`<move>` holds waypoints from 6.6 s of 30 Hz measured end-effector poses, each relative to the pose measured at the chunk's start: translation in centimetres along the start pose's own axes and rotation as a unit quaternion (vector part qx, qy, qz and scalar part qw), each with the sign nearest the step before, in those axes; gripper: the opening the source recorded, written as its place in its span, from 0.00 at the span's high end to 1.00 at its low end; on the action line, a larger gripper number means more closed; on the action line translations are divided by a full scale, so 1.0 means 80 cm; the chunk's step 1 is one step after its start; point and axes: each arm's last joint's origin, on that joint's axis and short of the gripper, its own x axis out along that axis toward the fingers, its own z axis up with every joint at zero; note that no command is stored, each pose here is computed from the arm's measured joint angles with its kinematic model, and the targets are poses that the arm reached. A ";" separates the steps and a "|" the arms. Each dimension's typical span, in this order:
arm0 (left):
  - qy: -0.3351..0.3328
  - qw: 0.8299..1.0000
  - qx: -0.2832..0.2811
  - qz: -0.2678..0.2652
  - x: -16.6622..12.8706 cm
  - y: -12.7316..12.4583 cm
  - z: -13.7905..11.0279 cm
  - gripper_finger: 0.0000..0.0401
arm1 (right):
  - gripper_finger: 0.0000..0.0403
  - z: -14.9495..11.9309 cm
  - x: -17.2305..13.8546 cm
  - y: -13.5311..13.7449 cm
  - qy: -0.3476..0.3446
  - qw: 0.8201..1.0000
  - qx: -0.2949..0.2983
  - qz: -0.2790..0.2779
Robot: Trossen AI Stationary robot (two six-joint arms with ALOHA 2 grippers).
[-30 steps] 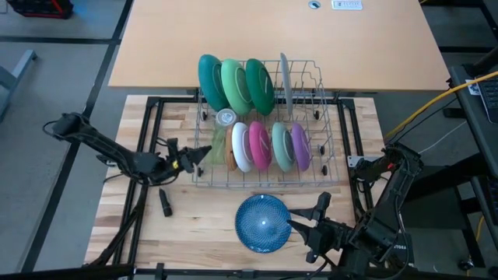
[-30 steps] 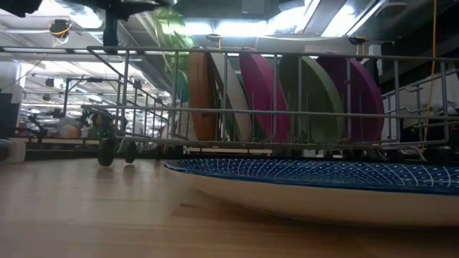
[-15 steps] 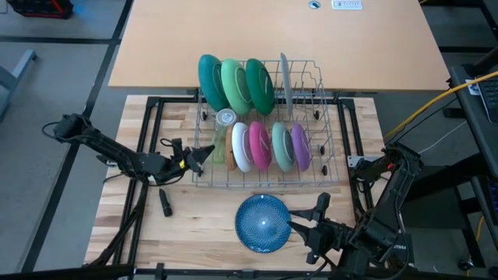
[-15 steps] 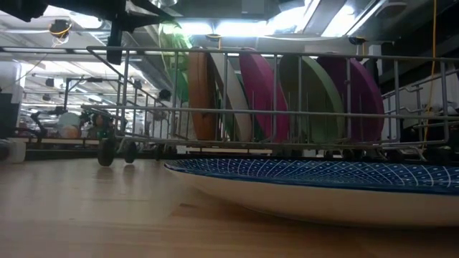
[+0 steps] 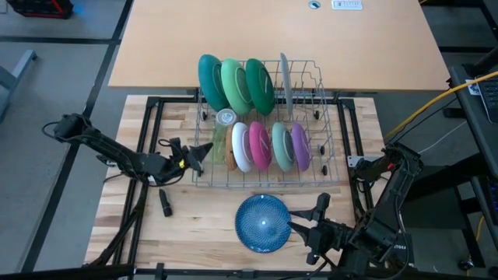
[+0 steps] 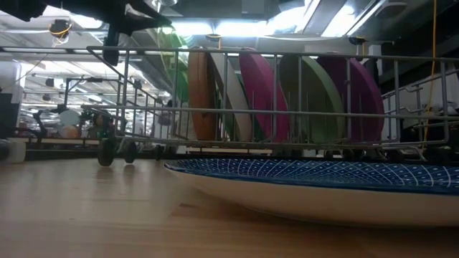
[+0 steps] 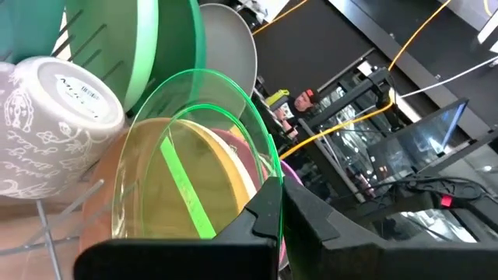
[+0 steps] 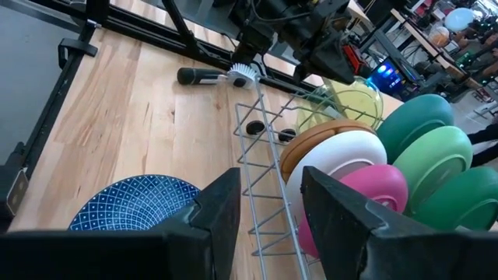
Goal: Sort dishes
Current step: Put the transparent green plate in the dish rack, then adjust the plates in the dish rack
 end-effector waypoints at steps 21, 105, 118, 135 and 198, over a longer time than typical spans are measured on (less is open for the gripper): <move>0.039 0.997 0.056 0.042 -0.001 0.018 -0.013 0.99 | 0.64 0.000 0.000 0.001 0.004 1.000 0.012 0.007; 0.005 0.941 0.332 -0.069 0.006 -0.008 0.007 0.65 | 0.64 0.006 0.004 -0.005 -0.041 0.988 0.142 -0.051; 0.047 0.874 0.423 -0.234 0.002 -0.017 0.000 0.65 | 0.64 0.016 0.098 -0.072 0.001 0.922 0.359 -0.145; -0.034 0.751 0.598 -0.279 0.079 -0.092 0.021 0.65 | 0.64 0.008 0.064 -0.185 -0.002 0.911 0.333 -0.241; 0.206 0.380 0.892 -0.135 0.263 -0.128 -0.106 0.65 | 0.64 -0.018 0.006 -0.238 0.107 0.923 0.338 -0.152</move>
